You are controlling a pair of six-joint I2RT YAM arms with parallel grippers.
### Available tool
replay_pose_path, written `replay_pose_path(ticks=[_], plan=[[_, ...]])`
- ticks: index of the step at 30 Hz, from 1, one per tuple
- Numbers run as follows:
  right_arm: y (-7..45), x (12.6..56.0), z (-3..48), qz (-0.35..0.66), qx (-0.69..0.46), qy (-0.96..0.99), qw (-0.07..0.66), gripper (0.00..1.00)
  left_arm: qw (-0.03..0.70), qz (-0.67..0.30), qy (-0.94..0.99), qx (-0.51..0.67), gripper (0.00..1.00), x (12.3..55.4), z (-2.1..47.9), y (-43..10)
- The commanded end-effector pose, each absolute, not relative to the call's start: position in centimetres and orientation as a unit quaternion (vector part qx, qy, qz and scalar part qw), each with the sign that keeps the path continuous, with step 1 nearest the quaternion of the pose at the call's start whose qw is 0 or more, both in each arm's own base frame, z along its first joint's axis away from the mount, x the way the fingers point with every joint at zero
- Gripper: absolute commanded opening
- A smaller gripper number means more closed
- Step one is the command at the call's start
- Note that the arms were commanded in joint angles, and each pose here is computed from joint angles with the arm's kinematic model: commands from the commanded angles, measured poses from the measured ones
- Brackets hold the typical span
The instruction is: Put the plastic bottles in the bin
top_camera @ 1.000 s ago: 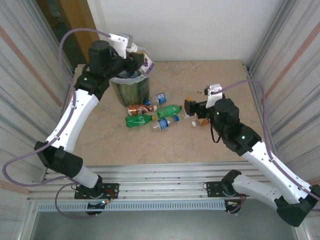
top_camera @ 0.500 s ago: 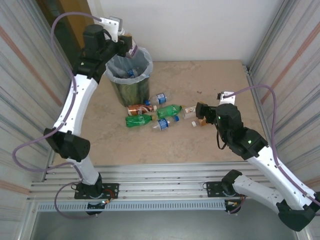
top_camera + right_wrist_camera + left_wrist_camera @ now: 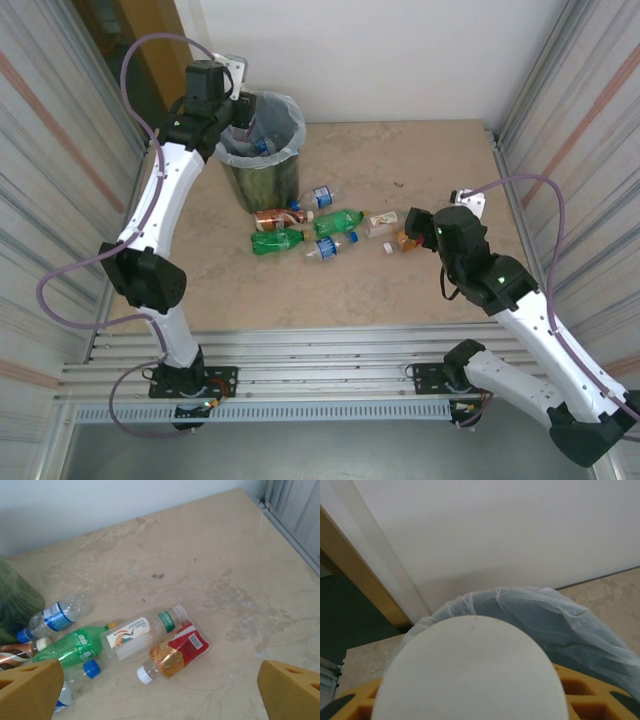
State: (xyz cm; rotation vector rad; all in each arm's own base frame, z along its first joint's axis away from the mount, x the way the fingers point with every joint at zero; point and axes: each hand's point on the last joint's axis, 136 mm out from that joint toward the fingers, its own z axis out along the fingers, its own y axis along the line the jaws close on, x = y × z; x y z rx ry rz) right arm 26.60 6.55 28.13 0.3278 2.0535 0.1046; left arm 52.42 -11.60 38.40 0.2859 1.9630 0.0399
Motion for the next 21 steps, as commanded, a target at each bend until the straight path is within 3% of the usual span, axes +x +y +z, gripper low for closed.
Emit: replay_pose_path(ticks=[1,21], plan=[[6.4,26.7,28.3,0.053,0.158,0.855,0.491,0.98,0.535,0.056,0.836,0.109,0.11,52.8,37.8,-9.9],[5.9,26.8,27.3,0.052,0.171,0.862,0.474,0.98,0.468,0.082,0.877,0.068,0.15,55.2,30.3,-8.9]])
